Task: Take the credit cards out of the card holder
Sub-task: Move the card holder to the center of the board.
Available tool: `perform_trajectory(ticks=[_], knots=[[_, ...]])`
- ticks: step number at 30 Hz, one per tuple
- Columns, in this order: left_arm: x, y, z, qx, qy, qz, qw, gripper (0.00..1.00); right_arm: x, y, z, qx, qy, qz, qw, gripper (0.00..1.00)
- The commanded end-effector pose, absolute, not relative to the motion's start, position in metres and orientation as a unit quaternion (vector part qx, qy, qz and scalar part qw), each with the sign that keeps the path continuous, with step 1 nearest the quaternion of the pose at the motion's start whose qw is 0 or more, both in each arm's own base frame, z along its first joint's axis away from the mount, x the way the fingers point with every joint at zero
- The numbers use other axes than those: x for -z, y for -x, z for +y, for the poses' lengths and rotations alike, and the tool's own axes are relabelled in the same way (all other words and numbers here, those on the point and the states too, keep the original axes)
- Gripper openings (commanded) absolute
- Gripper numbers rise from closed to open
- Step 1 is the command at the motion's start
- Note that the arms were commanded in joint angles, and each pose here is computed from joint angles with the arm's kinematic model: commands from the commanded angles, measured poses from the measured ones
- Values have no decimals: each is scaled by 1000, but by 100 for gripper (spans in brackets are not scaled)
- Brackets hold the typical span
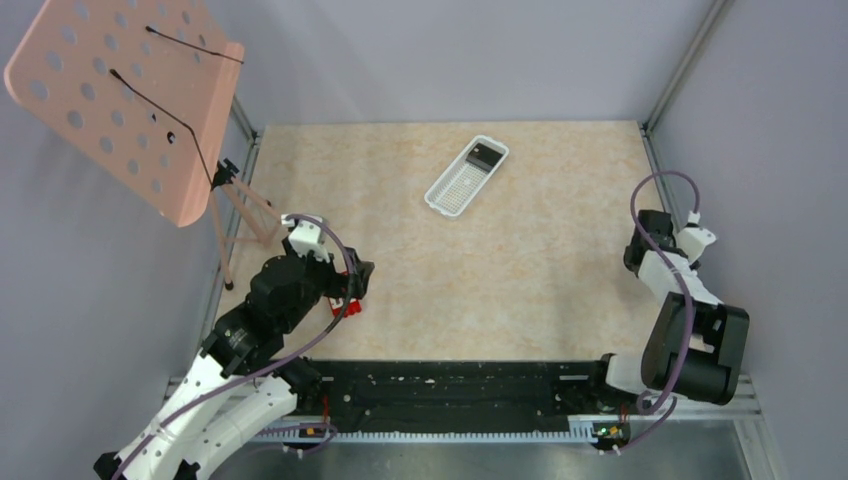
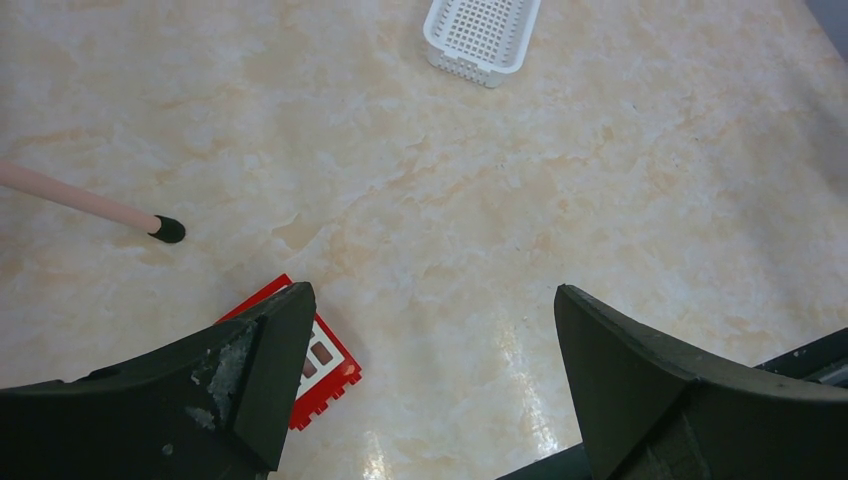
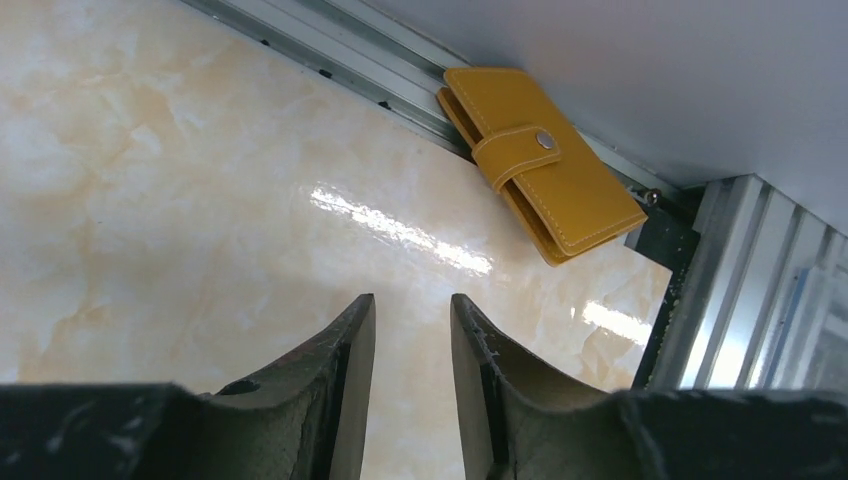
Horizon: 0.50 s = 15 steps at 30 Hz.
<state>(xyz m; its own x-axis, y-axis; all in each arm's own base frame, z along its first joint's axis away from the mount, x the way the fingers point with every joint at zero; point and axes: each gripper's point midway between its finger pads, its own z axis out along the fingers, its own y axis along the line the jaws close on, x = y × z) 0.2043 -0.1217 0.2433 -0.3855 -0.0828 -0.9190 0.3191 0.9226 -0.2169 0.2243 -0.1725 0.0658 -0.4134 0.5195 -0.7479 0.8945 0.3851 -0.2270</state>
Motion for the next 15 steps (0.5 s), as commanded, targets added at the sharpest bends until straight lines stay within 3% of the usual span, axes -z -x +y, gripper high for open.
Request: perform_trajectory(ticks=[1,10,15], knots=[[-248,-206,-127,198,-74,802,559,95,-83,-235,-190,368,-421,775,294,35],[-249,-198,-141,233,-98,799,546,94,-106,-272,-189,337,-330,815,336,37],[-256,-191,-146,257,-109,789,547,93,-114,-282,-190,338,-274,846,307,37]])
